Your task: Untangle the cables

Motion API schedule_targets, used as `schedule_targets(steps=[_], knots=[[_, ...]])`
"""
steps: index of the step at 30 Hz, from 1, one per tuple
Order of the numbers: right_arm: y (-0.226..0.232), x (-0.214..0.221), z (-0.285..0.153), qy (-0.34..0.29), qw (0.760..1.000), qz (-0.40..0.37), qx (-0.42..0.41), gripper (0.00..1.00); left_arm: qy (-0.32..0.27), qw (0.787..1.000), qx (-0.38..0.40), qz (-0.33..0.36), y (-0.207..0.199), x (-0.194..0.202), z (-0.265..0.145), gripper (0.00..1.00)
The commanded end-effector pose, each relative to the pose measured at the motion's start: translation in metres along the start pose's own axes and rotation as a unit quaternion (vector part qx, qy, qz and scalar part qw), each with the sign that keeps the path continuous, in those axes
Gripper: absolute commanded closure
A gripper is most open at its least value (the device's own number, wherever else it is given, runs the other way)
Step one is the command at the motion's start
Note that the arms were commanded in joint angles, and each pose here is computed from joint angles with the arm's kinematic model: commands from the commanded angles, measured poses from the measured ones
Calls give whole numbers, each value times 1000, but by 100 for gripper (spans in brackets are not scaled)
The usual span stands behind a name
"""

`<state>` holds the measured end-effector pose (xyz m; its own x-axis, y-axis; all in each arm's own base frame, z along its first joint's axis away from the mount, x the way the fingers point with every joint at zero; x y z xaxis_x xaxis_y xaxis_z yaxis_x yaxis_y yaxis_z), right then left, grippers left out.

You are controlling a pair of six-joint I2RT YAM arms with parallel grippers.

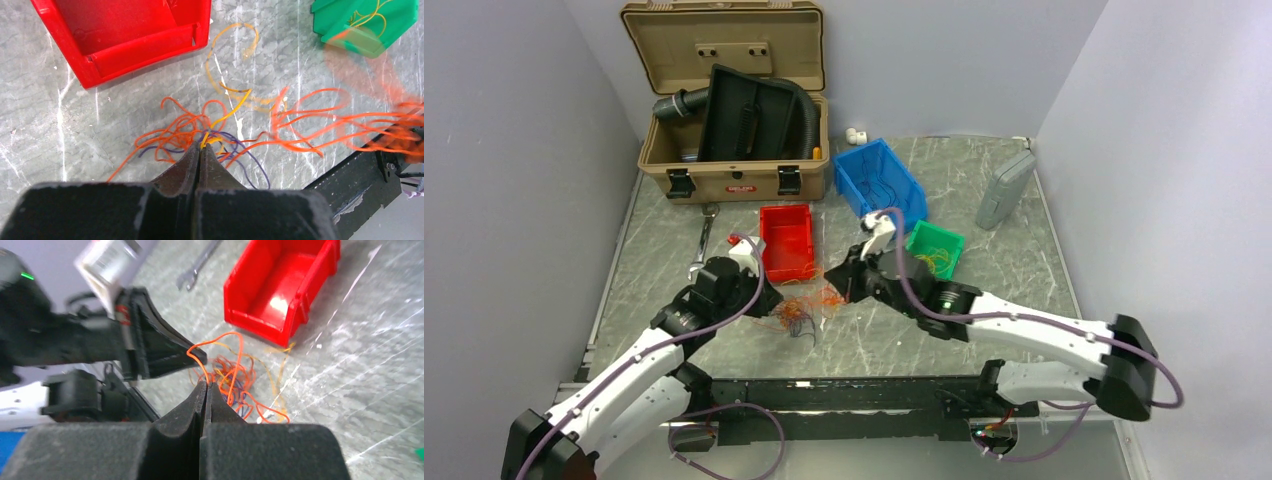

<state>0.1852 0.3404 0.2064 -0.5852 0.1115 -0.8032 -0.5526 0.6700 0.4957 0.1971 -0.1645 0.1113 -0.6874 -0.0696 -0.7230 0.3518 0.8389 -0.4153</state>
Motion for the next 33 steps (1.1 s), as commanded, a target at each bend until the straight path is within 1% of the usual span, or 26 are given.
schedule_targets(steps=[1, 10, 11, 12, 13, 14, 15, 16, 18, 20, 23, 27, 29, 31, 33], knots=[[4, -49, -39, -63, 998, -1, 18, 100, -5, 1000, -4, -4, 1, -2, 1, 100], [26, -135, -109, -157, 987, -21, 14, 100, 9, 1000, -2, -7, 3, 7, 5, 98], [25, -143, -117, -169, 985, -25, 21, 100, 12, 1000, -5, -7, 4, 8, 5, 96], [26, -150, -124, -178, 983, -28, 21, 100, 15, 1000, -7, -6, 5, 10, 6, 92], [27, -156, -129, -185, 982, -32, 21, 100, 19, 1000, -7, -6, 5, 10, 6, 78], [29, -162, -133, -191, 981, -35, 19, 100, 23, 1000, -7, -7, 5, 10, 6, 59], [32, -164, -135, -191, 981, -38, 15, 100, 22, 1000, -3, -6, 2, 7, 5, 48], [35, -166, -136, -188, 981, -41, 11, 100, 17, 1000, 4, -4, -2, 3, 2, 38], [39, -168, -134, -182, 982, -44, 8, 100, -7, 1000, 19, 2, -12, -9, -5, 25], [42, -168, -133, -177, 983, -45, 6, 100, -38, 999, 31, 12, -21, -25, -14, 16], [43, -168, -130, -173, 984, -44, 7, 100, -77, 995, 54, 28, -36, -49, -30, 12], [46, -168, -129, -172, 984, -42, 0, 100, -125, 984, 116, 56, -64, -75, -46, 12], [48, -169, -128, -173, 984, -40, -4, 100, -145, 971, 171, 85, -83, -80, -52, 13], [52, -173, -130, -177, 983, -38, -11, 100, -164, 953, 228, 111, -102, -83, -54, 12], [55, -175, -130, -179, 983, -37, -16, 100, -170, 943, 261, 118, -112, -80, -50, 13]])
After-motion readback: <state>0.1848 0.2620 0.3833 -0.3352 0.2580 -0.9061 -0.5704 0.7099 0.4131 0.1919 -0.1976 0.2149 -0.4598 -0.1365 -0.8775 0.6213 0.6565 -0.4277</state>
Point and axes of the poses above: each gripper's point midway between its finger pads, its own z axis out along the fingers, its own y axis along the line the jaws close on, x = y × z, the point moved 1 cm from there along -z, back along the fingers, and after that the axes turned 2 degrees about z, right-handed, at the moved point
